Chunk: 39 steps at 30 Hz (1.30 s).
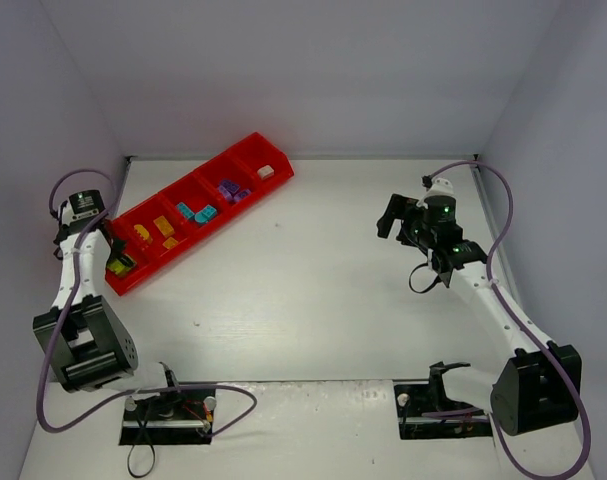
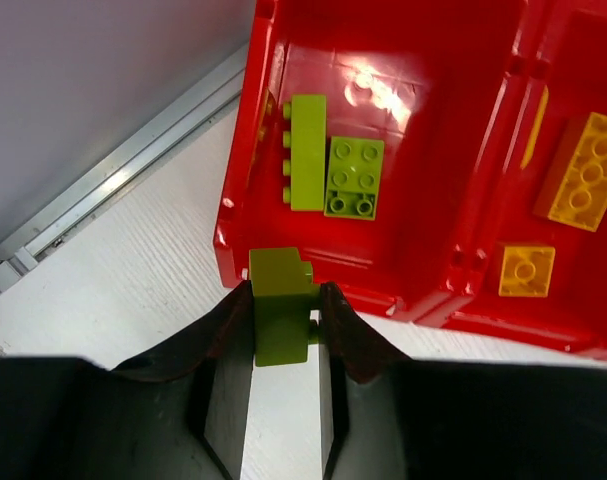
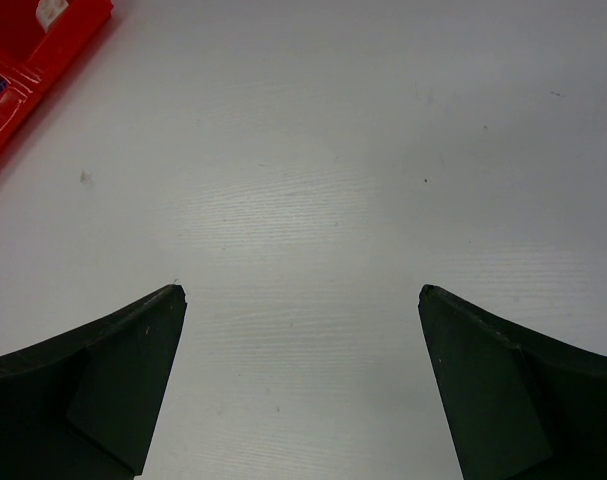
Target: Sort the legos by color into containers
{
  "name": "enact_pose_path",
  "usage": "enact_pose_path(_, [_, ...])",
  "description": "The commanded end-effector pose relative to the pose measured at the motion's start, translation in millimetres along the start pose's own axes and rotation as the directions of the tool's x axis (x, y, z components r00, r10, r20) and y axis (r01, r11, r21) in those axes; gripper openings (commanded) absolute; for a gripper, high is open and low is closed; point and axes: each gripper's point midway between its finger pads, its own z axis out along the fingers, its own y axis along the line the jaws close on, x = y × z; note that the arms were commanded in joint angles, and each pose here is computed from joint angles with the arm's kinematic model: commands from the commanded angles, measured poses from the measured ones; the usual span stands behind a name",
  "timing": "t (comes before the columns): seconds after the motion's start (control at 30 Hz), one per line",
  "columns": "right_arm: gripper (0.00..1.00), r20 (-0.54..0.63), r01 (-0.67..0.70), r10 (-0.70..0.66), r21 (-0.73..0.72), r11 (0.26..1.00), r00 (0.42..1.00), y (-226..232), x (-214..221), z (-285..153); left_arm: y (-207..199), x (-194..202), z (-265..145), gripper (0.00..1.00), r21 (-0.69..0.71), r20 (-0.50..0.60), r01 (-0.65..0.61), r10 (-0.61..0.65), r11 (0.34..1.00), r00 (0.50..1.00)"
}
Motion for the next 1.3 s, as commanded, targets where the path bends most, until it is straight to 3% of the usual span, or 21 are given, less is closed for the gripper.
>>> enact_pose_path(0.0, [0.99, 0.062, -0.005, 0.009, -0.063, 0.998, 0.998, 15.7, -16.9, -2.3, -9.1, -36.0, 1.5, 0.32, 0.021, 0.084, 0.081, -0.082, 0.997, 0.993])
enact_pose_path(0.13, [1.0, 0.079, 0.009, -0.004, -0.065, 0.998, 0.997, 16.8, -22.7, -4.6, -16.2, -46.9, 0.2, 0.55, 0.045, 0.1, 0.095, -0.099, 0.995, 0.99])
enact_pose_path(0.23, [1.0, 0.082, 0.011, -0.006, -0.066, 0.998, 0.997, 17.9, -24.9, -6.3, -24.7, -54.7, -8.4, 0.64, 0.098, 0.111, 0.102, -0.113, 0.99, 0.987])
enact_pose_path(0.43, [1.0, 0.107, 0.037, -0.033, -0.041, 0.998, 0.994, 16.2, -38.8, -14.8, -53.7, -69.5, -50.4, 0.67, 0.253, 0.147, 0.065, -0.104, 0.965, 0.984])
enact_pose_path(0.57, [1.0, 0.136, 0.089, -0.091, 0.021, 0.996, 0.986, 8.3, -55.1, -20.9, -96.6, -64.4, -101.4, 0.67, 0.372, 0.205, -0.089, 0.012, 0.924, 0.979])
enact_pose_path(0.7, [1.0, 0.169, 0.116, -0.123, 0.051, 0.992, 0.978, 7.9, -74.6, -35.8, -141.0, -43.7, -156.3, 0.67, 0.521, 0.258, -0.256, 0.136, 0.814, 0.957])
enact_pose_path(0.8, [1.0, 0.198, 0.135, -0.138, 0.033, 0.99, 0.97, 16.6, -93.2, -54.4, -146.9, -28.5, -196.4, 0.67, 0.613, 0.293, -0.346, 0.202, 0.71, 0.934])
enact_pose_path(0.9, [1.0, 0.27, 0.189, -0.167, -0.056, 0.98, 0.948, 37.3, -112.5, -80.9, -127.5, -21.9, -225.5, 0.67, 0.627, 0.328, -0.394, 0.231, 0.672, 0.916])
enact_pose_path(1.07, [1.0, 0.347, 0.168, -0.148, -0.026, 0.985, 0.926, 34.4, -128.8, -109.9, -87.8, -5.9, -271.7, 0.67, 0.668, 0.384, -0.412, 0.187, 0.619, 0.904])
enact_pose_path(1.17, [1.0, 0.26, 0.194, -0.178, -0.038, 0.98, 0.949, 33.7, -111.5, -111.4, -53.0, 0.1, -280.2, 0.71, 0.621, 0.432, -0.421, 0.16, 0.661, 0.888])
enact_pose_path(1.27, [1.0, 0.264, 0.194, -0.17, -0.065, 0.979, 0.949, 37.2, -108.0, -119.1, -22.8, 13.7, -278.3, 0.72, 0.576, 0.448, -0.422, 0.162, 0.7, 0.879])
